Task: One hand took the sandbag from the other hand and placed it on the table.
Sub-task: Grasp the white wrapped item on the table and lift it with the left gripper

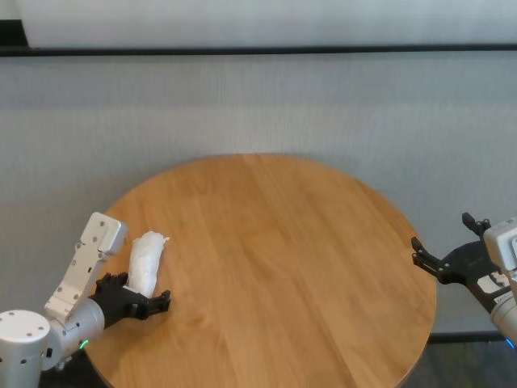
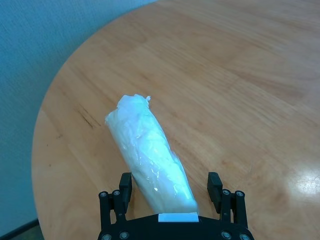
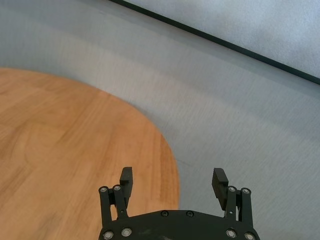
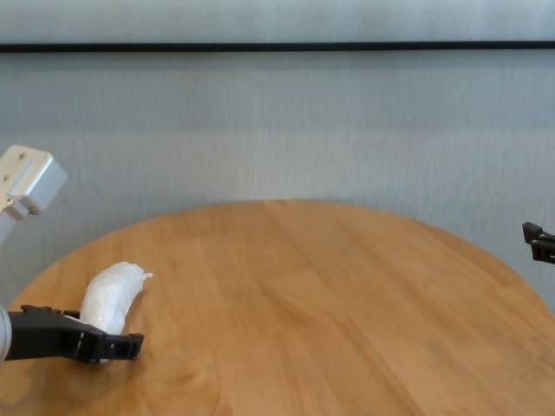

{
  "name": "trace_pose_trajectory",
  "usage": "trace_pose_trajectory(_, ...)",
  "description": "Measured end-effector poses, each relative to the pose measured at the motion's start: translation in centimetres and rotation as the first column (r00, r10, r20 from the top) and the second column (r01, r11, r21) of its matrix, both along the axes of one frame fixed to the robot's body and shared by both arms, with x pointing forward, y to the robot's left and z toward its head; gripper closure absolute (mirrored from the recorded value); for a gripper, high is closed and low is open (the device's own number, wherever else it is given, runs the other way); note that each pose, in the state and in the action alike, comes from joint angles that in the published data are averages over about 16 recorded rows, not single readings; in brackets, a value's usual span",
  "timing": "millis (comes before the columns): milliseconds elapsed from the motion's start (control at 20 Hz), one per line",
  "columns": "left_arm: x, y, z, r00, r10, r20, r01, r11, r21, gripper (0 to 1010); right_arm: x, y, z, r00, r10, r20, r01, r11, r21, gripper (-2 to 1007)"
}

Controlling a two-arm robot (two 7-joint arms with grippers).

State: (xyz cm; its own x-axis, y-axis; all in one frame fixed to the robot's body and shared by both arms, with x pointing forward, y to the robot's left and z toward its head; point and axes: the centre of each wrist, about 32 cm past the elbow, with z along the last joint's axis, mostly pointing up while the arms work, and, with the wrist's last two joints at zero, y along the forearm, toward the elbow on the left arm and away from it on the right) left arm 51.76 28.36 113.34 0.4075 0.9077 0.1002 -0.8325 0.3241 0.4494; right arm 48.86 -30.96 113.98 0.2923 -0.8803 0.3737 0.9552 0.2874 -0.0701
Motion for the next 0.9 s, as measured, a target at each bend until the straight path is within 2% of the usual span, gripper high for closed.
trace_pose_trajectory(900,0.02,-0.02,-0.04,1.0000,0.002,0.007,-0.002,1.000,0.012,16,0.00,0.00,0.00,1.0000,0.000,0.000,0.000,1.0000,0.000,5)
